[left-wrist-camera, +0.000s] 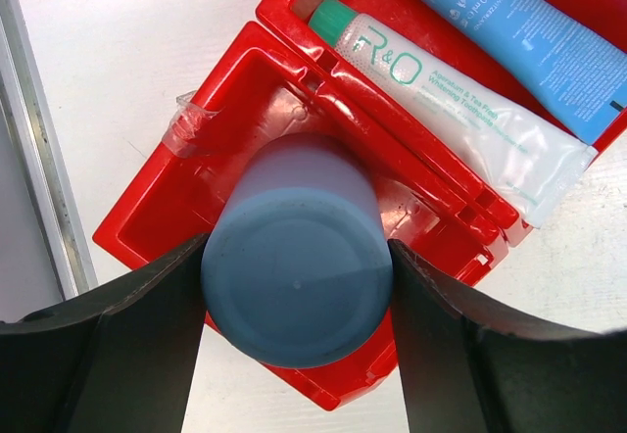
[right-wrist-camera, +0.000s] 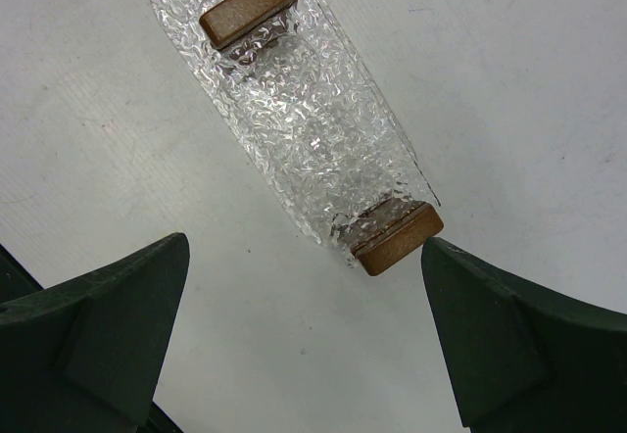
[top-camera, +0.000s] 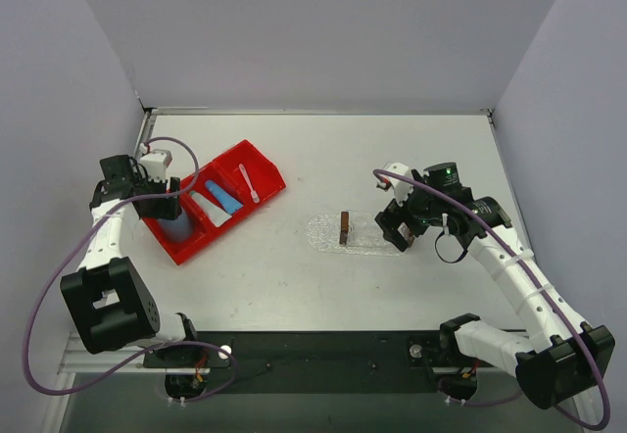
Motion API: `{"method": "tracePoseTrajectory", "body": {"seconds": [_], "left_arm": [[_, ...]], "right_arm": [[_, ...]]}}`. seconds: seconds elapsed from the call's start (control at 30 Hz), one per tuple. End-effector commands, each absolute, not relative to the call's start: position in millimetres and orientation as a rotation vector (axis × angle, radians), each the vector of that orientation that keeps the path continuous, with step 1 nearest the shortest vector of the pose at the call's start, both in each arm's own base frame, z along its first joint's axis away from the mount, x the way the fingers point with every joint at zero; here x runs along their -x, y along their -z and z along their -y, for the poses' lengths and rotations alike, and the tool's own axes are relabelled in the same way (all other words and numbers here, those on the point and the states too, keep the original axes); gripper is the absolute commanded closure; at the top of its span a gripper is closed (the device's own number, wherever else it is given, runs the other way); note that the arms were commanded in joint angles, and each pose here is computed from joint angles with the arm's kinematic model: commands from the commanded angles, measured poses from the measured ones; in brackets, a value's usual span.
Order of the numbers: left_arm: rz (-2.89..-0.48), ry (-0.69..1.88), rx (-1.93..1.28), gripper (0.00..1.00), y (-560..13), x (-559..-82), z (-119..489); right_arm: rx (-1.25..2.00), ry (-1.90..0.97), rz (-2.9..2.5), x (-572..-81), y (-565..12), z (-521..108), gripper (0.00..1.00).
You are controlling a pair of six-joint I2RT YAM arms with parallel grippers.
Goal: Prepare toiletry sets of a toothbrush and toothpaste on the tray
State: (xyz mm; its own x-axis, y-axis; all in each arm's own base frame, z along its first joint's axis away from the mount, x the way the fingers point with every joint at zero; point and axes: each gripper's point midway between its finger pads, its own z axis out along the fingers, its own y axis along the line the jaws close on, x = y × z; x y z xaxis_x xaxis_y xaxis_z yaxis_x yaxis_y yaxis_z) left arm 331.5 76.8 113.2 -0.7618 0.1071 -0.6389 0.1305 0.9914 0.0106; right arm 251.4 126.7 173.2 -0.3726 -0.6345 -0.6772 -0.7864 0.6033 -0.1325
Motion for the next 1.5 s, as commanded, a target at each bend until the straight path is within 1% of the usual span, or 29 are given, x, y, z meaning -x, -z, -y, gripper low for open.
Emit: {"method": "tracePoseTrajectory", "body": {"seconds": [0.0,0.07,0.1,0.2,0.23,0.3,0.33,0.4,0.57,0.87,0.93,1.03,1.13,1.27,1.4,1.47], "left_arm": [[-2.378,0.067,-0.191,0.5,-132.5,-339.1,-70.6],[-2.366,0.06,-0.194,0.55,-140.1,-337.0,-70.0],[-2.365,0.061,-0.197,0.63,-145.2,-335.9,-69.4],[-2.353,0.062,-0.209,0.76,-158.9,-332.0,-67.0],[-2.329,0.051,-0.215,0.85,-170.1,-333.0,-67.1],[-2.321,0.058,-0.218,0.92,-178.6,-329.2,-64.7],[-2.297,0.049,-0.223,1.0,-189.8,-329.5,-64.2],[-2.278,0.056,-0.221,1.0,-200.8,-326.6,-61.0],[-2.171,0.056,-0.236,1.0,-250.5,-321.2,-52.3],[-1.966,0.285,-0.275,1.0,-325.5,-300.7,-2.0],[-1.92,0.288,-0.281,1.0,-338.3,-299.0,1.9],[-1.856,0.321,-0.29,1.0,-354.2,-295.3,12.1],[-1.789,0.407,-0.3,1.0,-369.3,-291.1,28.5],[-1.722,0.578,-0.303,1.0,-388.2,-287.5,59.9],[-1.687,0.711,-0.369,1.0,-393.5,-282.3,102.1],[-1.665,0.751,-0.363,1.0,-394.7,-283.8,113.0]], "right_arm": [[1.144,-0.291,-2.121,-247.4,-169.7,-129.8,0.0],[1.144,-0.289,-2.121,-247.7,-170.6,-129.7,0.0],[1.145,-0.29,-2.12,-247.5,-171.0,-130.0,0.0],[1.146,-0.293,-2.115,-247.0,-174.5,-131.1,0.0],[1.143,-0.292,-2.112,-247.4,-176.0,-131.3,0.0],[1.136,-0.288,-2.105,-248.7,-180.2,-131.6,0.0],[1.123,-0.285,-2.107,-249.7,-182.4,-131.5,0.0],[1.107,-0.28,-2.101,-252.2,-188.2,-131.7,0.0],[1.06,-0.314,-2.088,-256.6,-203.4,-138.5,0.0],[0.959,-0.476,-2.057,-263.6,-239.3,-163.9,0.0],[0.943,-0.525,-2.055,-262.5,-244.6,-169.8,0.0],[0.95,-0.599,-2.018,-258.5,-257.4,-179.9,0.0],[0.953,-0.661,-1.988,-257.0,-268.7,-188.7,0.01],[0.956,-0.808,-1.935,-251.2,-287.0,-207.0,0.01],[0.952,-0.948,-1.9,-247.5,-299.3,-223.3,0.04],[0.954,-0.999,-1.864,-247.8,-307.6,-230.2,0.05]]}}
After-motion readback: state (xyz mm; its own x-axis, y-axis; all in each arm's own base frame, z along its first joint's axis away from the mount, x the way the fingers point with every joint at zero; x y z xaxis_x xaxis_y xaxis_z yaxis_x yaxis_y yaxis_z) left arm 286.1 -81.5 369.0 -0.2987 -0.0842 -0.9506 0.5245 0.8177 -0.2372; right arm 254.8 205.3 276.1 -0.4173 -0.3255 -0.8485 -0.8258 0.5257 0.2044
